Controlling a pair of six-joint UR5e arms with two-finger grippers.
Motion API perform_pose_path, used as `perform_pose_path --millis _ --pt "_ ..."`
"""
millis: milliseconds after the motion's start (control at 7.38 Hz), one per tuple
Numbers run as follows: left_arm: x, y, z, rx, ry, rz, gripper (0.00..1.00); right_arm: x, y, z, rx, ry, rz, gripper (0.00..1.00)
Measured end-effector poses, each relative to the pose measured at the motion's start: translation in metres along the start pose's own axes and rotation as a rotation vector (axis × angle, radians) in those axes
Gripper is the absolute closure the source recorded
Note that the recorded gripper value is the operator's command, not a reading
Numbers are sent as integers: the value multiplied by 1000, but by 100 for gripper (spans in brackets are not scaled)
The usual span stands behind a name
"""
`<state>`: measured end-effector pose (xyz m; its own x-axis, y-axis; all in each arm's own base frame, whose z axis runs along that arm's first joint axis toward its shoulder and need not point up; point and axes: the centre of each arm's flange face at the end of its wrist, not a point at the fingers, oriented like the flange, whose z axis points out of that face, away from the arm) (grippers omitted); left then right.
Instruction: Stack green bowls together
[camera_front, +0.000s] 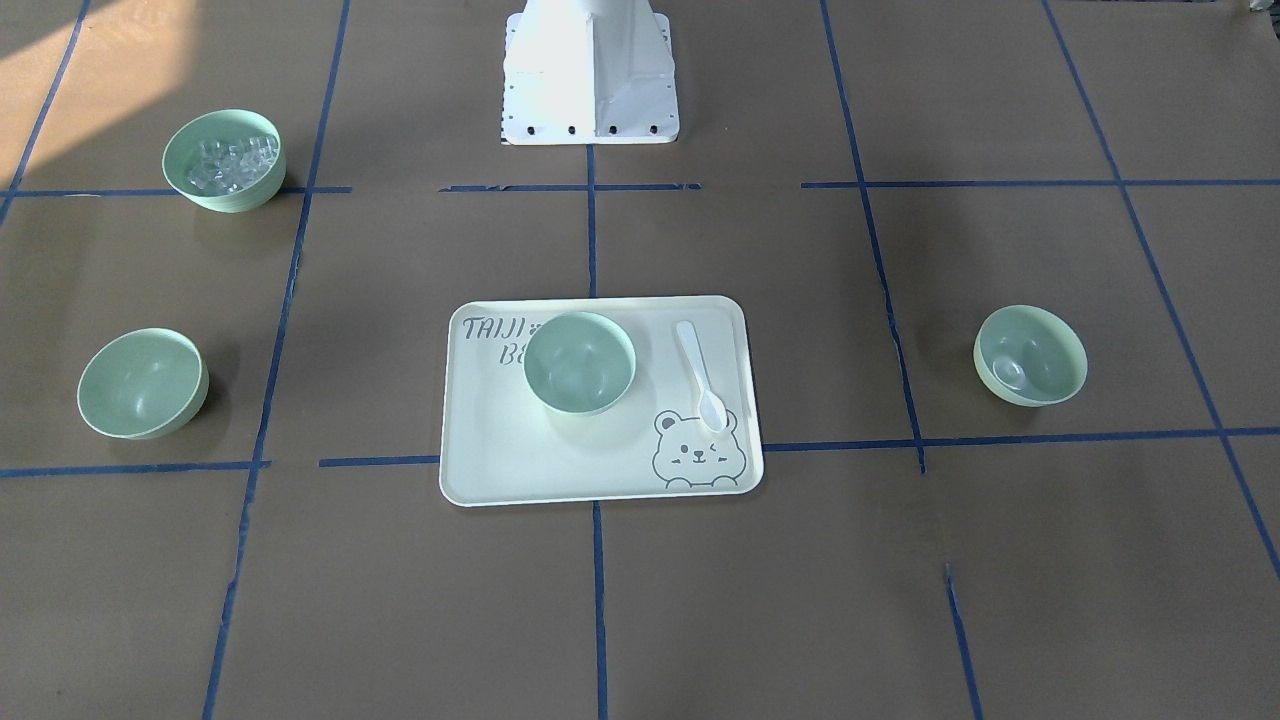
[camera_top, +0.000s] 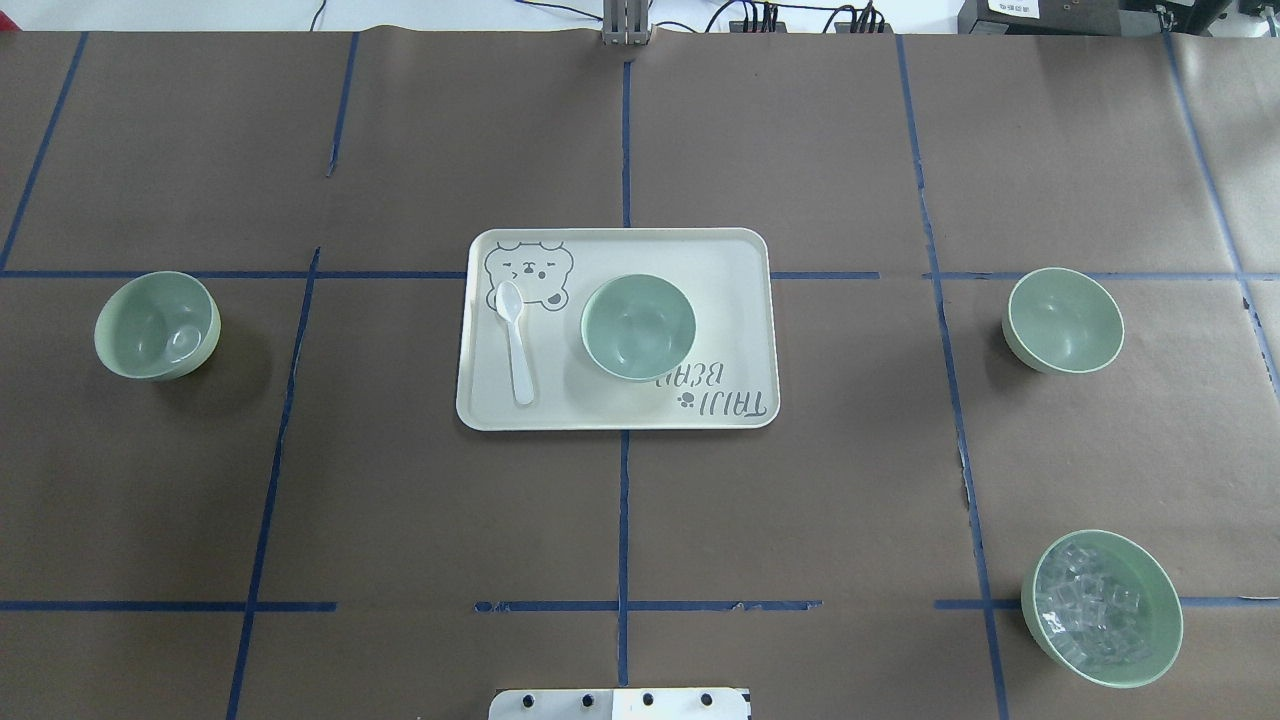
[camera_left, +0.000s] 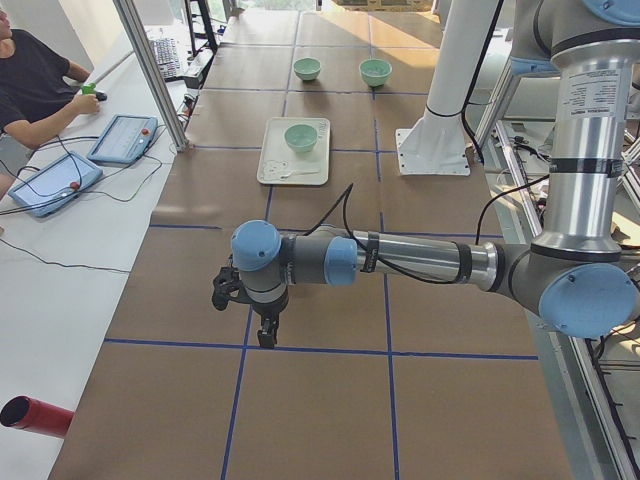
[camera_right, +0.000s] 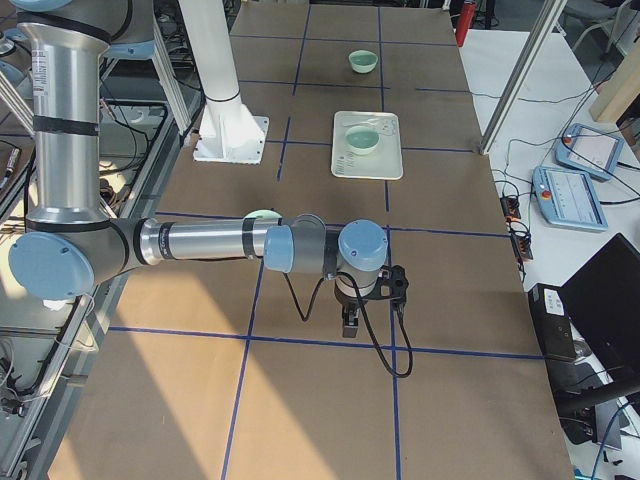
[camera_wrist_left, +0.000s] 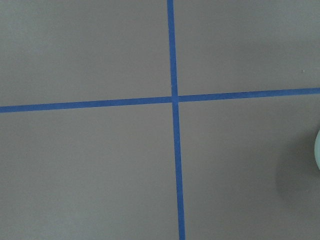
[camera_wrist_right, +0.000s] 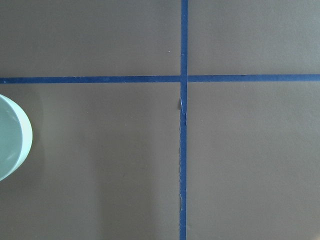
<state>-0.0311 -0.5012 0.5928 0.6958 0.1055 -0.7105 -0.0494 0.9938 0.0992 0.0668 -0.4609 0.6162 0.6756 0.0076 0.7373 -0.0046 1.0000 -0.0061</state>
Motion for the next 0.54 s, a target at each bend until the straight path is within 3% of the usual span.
perform_pose_path --millis 271,542 --pt "62 -14 25 46 31 -26 0 -5 -1 -4 8 1 -11 0" --pt "109 -15 62 45 68 -55 0 -11 -8 -9 19 0 -23 0"
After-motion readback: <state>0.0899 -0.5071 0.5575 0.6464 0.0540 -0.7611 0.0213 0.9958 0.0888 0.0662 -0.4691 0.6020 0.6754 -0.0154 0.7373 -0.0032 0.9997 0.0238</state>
